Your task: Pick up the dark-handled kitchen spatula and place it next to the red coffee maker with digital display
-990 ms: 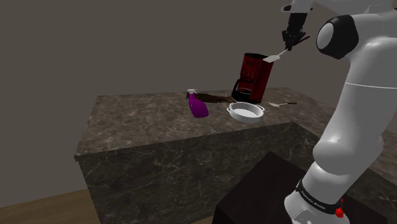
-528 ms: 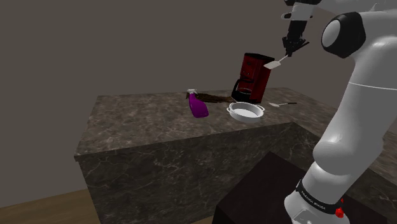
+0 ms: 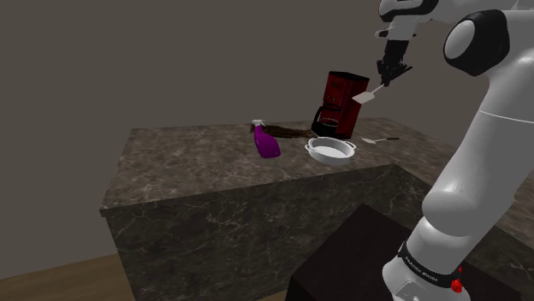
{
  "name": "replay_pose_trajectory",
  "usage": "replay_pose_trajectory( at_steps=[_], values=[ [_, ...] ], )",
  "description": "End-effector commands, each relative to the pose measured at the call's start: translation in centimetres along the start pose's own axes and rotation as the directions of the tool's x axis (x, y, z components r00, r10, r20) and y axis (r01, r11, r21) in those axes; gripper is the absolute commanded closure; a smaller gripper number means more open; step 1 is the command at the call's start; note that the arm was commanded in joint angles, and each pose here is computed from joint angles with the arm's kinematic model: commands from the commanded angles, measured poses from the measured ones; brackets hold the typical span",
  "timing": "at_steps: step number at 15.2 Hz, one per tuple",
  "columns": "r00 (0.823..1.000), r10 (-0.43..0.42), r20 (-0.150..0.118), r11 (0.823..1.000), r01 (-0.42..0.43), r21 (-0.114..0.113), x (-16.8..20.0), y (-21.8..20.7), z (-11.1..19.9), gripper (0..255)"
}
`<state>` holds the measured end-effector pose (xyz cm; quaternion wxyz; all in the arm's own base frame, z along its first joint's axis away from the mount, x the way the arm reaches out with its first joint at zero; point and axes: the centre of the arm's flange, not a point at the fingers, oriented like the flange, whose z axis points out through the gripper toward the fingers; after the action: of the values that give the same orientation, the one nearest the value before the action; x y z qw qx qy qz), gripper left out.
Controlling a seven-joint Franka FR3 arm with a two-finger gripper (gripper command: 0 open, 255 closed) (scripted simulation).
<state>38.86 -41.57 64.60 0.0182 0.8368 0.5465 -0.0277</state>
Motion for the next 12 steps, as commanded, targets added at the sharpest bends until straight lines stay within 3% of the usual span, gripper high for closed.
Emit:
replay_pose_trajectory(
  at_steps=[1,12],
  values=[
    [1.000,0.000,0.000,1.000,0.000,0.000,0.1,0.1,1.2,255],
    [1.000,0.000,0.000,1.000,0.000,0.000,0.5,0.1,7.0,255]
  ],
)
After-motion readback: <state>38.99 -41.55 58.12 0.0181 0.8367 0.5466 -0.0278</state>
